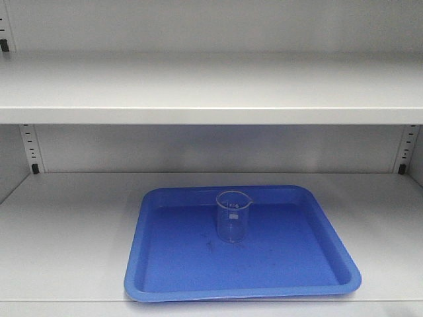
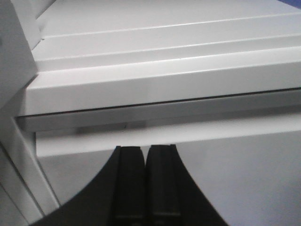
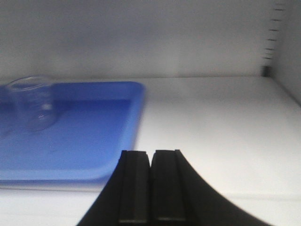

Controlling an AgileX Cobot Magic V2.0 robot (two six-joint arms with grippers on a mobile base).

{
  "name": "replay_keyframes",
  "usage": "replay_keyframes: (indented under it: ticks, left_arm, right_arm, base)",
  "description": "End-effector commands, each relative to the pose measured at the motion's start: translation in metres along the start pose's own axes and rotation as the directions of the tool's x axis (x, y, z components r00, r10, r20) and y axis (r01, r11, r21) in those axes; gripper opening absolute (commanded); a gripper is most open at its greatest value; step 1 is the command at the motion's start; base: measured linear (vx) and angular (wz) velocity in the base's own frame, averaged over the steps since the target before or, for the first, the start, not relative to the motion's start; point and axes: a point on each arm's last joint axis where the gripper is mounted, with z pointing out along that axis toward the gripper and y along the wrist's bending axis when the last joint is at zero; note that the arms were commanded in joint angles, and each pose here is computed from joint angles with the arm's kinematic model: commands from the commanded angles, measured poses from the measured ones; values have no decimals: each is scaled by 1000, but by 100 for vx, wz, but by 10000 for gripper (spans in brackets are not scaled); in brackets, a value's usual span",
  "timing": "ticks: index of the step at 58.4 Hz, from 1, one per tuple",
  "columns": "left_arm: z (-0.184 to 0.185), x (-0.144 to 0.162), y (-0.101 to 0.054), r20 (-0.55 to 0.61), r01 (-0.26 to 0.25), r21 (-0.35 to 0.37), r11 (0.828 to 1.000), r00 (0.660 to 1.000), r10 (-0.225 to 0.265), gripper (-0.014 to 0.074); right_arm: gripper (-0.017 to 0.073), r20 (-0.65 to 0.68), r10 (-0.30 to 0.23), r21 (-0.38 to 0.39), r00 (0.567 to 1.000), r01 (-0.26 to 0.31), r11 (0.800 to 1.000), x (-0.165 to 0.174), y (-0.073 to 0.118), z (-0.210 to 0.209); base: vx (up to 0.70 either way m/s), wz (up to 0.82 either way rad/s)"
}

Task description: Pick beaker and place in left cabinet

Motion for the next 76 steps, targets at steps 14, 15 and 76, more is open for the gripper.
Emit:
replay_keyframes:
  ticks: [14, 15, 76]
  left_arm:
    - [-2, -11, -1, 96, 5, 13, 1000, 995, -6, 4]
    - [-2, -11, -1, 96, 5, 13, 1000, 995, -6, 4]
    - [-2, -11, -1, 96, 5, 13, 1000, 995, -6, 4]
  right_arm:
    - [-4, 224, 43, 92, 974, -65, 994, 50, -13, -37]
    - [-4, 228, 42, 91, 973, -65, 994, 53, -13, -37]
    - [-4, 256, 33, 101, 966, -61, 993, 69, -13, -55]
  base:
    - [0, 0]
    - [0, 0]
    - [0, 0]
